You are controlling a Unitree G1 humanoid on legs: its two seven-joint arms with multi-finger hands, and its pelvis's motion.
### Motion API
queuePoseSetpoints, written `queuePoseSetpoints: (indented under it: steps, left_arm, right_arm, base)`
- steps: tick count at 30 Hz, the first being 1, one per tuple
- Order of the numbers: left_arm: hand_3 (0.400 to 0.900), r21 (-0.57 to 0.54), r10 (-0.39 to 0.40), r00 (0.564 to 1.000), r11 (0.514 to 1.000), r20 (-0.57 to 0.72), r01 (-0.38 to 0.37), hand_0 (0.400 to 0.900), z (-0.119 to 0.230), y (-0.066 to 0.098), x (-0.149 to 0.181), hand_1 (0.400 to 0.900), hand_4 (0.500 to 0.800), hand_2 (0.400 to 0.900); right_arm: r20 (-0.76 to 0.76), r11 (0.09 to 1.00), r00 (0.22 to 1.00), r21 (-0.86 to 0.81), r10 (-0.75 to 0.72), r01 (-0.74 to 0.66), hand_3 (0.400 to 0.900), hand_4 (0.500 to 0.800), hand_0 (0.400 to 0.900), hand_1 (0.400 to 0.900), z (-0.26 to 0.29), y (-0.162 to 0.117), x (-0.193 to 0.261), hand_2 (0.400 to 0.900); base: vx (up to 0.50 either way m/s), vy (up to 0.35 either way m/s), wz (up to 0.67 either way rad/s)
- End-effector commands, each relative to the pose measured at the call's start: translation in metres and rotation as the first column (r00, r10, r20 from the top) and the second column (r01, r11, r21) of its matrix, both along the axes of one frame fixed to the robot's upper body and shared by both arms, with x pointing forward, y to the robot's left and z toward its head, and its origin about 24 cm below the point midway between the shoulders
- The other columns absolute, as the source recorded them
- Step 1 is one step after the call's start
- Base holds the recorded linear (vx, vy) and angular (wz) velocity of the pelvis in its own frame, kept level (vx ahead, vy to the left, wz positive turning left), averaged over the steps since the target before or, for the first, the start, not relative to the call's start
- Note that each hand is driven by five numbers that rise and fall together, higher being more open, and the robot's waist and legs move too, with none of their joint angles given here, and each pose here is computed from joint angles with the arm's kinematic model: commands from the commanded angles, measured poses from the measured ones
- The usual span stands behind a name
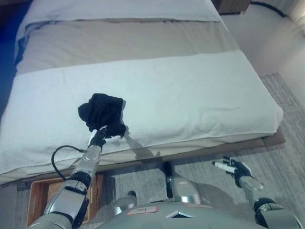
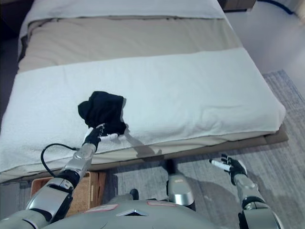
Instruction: Put the clothes on the bed into the basket.
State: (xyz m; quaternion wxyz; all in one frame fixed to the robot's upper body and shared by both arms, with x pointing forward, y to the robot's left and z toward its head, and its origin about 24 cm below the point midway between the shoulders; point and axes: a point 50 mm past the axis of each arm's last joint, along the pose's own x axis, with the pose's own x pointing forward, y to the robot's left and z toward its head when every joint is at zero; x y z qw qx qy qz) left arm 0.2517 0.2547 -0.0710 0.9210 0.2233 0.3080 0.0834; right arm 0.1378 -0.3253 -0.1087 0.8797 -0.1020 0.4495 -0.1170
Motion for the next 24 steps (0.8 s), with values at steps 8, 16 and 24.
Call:
queuePoseSetpoints:
  steps: [8, 16, 24]
  left_arm:
    - [0.900, 0.271, 0.137, 0.918, 0.930, 0.373, -0.249, 0.900, 0.093, 0.038, 0.070, 0.900, 0.800, 0.900]
    - [0.900, 0.351, 0.268, 0.878, 0.839, 0.397, -0.415, 0.900, 0.119, 0.085, 0.064, 0.900, 0.800, 0.900]
    - [0.900, 0.364, 0.311, 0.833, 0.789, 0.458, -0.495, 0.900, 0.154, 0.107, 0.071, 0.900, 0.800, 0.900]
  right_arm:
    - [0.022, 0.997, 1.000, -0.074, 0.022, -0.021, 0.900, 0.800, 0.900, 0.900, 0.006, -0.007, 0.003, 0.900]
    - [0.017, 0.995, 0.998, -0.077, 0.062, -0.060, 0.900, 0.800, 0.900, 0.900, 0.007, -0.004, 0.009, 0.900]
    - [0.047, 0.986, 0.989, -0.095, 0.140, -0.135, 0.900, 0.800, 0.900, 0.900, 0.014, 0.000, 0.028, 0.900]
  base:
    - [-0.068, -0.037, 0.16]
    - [-0.012, -0.005, -0.13]
    - [-0.033, -0.016, -0.09]
